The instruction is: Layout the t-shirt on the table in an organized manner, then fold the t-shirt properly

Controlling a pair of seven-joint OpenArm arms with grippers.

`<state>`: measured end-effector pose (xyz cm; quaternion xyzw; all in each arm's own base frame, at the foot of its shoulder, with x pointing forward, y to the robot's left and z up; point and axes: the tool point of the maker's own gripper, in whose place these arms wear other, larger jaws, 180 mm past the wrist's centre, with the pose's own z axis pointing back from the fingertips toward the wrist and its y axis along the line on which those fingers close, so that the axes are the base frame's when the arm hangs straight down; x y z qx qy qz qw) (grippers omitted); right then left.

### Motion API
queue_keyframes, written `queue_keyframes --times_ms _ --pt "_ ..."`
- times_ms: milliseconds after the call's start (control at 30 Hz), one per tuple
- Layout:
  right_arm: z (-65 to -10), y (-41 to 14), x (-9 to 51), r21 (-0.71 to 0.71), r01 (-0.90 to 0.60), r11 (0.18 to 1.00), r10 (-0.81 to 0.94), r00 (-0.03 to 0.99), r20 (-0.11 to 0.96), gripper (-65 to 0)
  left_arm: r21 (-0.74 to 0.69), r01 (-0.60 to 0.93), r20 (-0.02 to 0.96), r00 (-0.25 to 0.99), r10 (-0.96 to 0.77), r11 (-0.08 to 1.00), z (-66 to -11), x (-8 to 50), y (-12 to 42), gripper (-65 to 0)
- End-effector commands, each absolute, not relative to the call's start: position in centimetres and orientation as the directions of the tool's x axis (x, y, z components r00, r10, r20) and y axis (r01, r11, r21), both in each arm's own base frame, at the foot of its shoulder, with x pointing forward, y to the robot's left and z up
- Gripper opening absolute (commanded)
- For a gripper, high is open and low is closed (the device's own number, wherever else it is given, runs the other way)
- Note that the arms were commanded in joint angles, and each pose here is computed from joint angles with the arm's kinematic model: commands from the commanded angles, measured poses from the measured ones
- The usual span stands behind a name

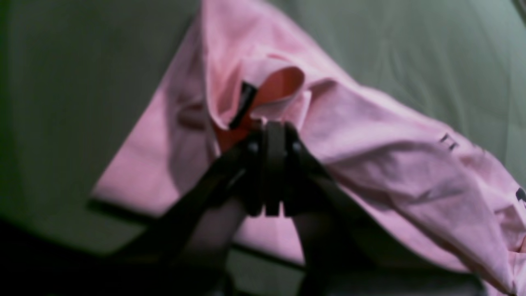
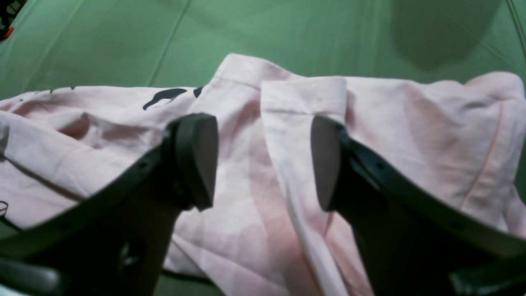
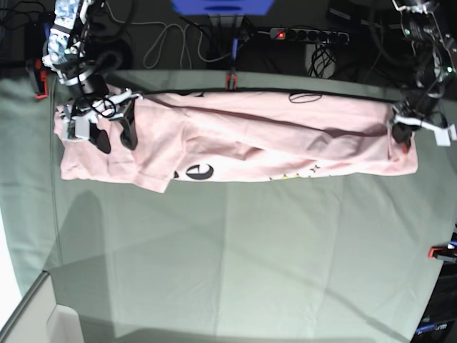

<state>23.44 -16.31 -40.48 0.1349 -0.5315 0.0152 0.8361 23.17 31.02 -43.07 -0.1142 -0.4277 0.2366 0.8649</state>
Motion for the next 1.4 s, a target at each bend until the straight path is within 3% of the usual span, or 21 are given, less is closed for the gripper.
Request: queue_keyframes --times_ms 0,567,867,1233,1367 --pt "-39.2 -16.6 24.0 0.209 -0.174 0.962 -0.129 0.384 0.914 -28.8 -0.392 -0.310 0.726 0.474 0.499 0.866 -41.4 23.7 32.6 -65.0" --pt "-39.2 -16.5 24.0 0.210 -0.175 0.962 -0.129 0.386 0.913 -28.8 -0.369 -0.357 0.743 0.441 0.503 0.858 -40.7 22.9 35.0 -65.0" --pt "-38.9 -16.5 24.4 0.206 -0.179 0.962 -0.127 0.375 0.918 -28.7 -0.364 -0.442 0.653 0.507 0.563 0.820 -45.0 19.9 36.4 -65.0" --pt "-38.0 -16.6 26.1 0.200 -0.184 0.962 -0.129 0.339 0.932 -28.7 -0.396 -0.477 0.618 0.494 0.612 0.785 -46.5 20.7 36.8 -65.0" --pt "-39.3 -16.4 25.7 0.132 -0.209 0.969 -0.041 0.388 0.921 -28.5 -0.399 -0.478 0.621 0.488 0.614 0.783 -46.3 21.2 37.1 -64.9"
